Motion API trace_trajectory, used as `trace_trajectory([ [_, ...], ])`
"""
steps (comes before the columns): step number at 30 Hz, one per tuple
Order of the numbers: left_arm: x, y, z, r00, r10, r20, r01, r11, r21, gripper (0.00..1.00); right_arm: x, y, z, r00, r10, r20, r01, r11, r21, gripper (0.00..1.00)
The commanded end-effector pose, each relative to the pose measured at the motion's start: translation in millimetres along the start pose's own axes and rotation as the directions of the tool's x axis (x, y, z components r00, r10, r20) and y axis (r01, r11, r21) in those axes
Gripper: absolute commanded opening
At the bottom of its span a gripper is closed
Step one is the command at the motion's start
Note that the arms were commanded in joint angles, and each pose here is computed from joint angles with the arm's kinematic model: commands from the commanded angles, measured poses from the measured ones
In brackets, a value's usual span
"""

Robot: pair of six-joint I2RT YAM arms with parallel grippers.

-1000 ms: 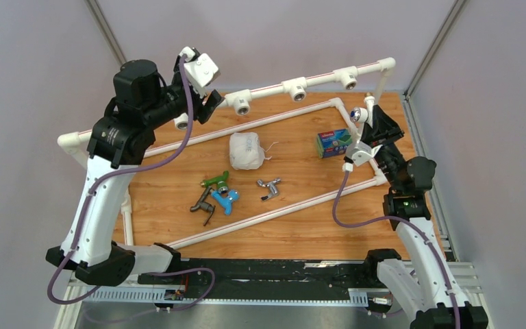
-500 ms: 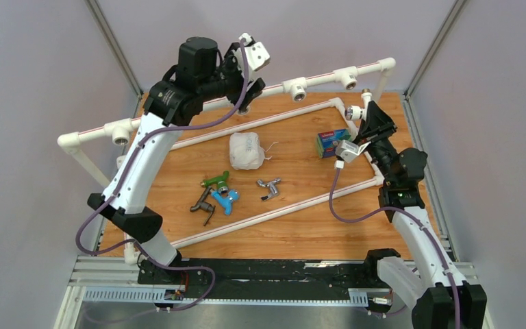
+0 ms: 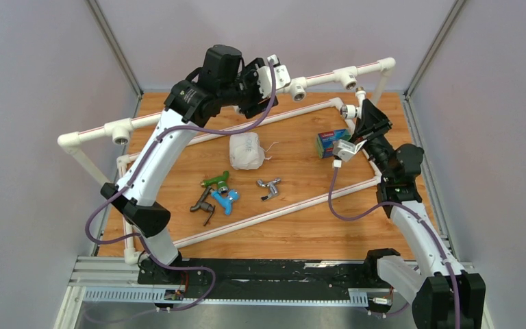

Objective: Install the water faucets

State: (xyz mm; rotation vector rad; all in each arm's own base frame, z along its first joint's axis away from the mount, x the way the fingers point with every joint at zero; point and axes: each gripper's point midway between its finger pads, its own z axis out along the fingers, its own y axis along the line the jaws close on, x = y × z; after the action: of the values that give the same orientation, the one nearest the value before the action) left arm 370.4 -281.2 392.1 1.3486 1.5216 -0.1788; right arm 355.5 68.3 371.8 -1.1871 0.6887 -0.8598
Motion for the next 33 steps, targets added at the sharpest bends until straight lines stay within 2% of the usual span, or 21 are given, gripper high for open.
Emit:
trace_trajectory([
  [1,2,-3,-1,0.999,0.046,-0.011,-0.046,0.999,0.021,0.67,-11,-44,7,0.995,-0.084,0.045,0.079,0.992,0.101,0.0],
  [2,2,-4,-3,0.999,0.046,-0.01,-0.046,0.999,0.022,0.64,-14,-46,7,0.995,-0.086,0.056,0.08,0.992,0.102,0.0],
  [3,5,-4,-2,0.999,0.047,-0.021,-0.047,0.999,0.022,0.54,-17,-48,8,0.994,-0.087,0.068,0.079,0.992,0.102,0.0],
  [4,5,-4,-3,0.999,0.046,-0.022,-0.045,0.999,0.02,0.5,-20,-48,9,0.993,-0.089,0.077,0.081,0.992,0.096,0.0],
  [5,7,-3,-3,0.998,0.045,-0.031,-0.045,0.999,0.017,0.39,-22,-49,10,0.992,-0.094,0.083,0.086,0.992,0.089,0.0],
  [8,8,-6,-1,0.999,0.038,-0.037,-0.037,0.999,0.026,0.18,-26,-51,10,0.991,-0.094,0.098,0.086,0.993,0.082,0.0],
  [12,10,-7,0,0.999,0.03,-0.041,-0.029,0.999,0.035,0.04,-27,-50,10,0.991,-0.091,0.103,0.085,0.995,0.058,0.0],
  [14,9,-8,0,0.999,0.028,-0.038,-0.026,0.999,0.036,0.0,-26,-47,10,0.991,-0.09,0.097,0.086,0.995,0.045,0.0],
  [22,10,-9,4,0.999,0.023,-0.036,-0.022,0.999,0.045,0.0,-25,-35,12,0.992,-0.088,0.095,0.089,0.996,-0.006,0.0],
  [33,15,-18,14,0.999,0.032,-0.032,-0.029,0.996,0.089,0.0,-14,-29,24,0.986,-0.15,0.071,0.153,0.987,-0.052,0.0],
])
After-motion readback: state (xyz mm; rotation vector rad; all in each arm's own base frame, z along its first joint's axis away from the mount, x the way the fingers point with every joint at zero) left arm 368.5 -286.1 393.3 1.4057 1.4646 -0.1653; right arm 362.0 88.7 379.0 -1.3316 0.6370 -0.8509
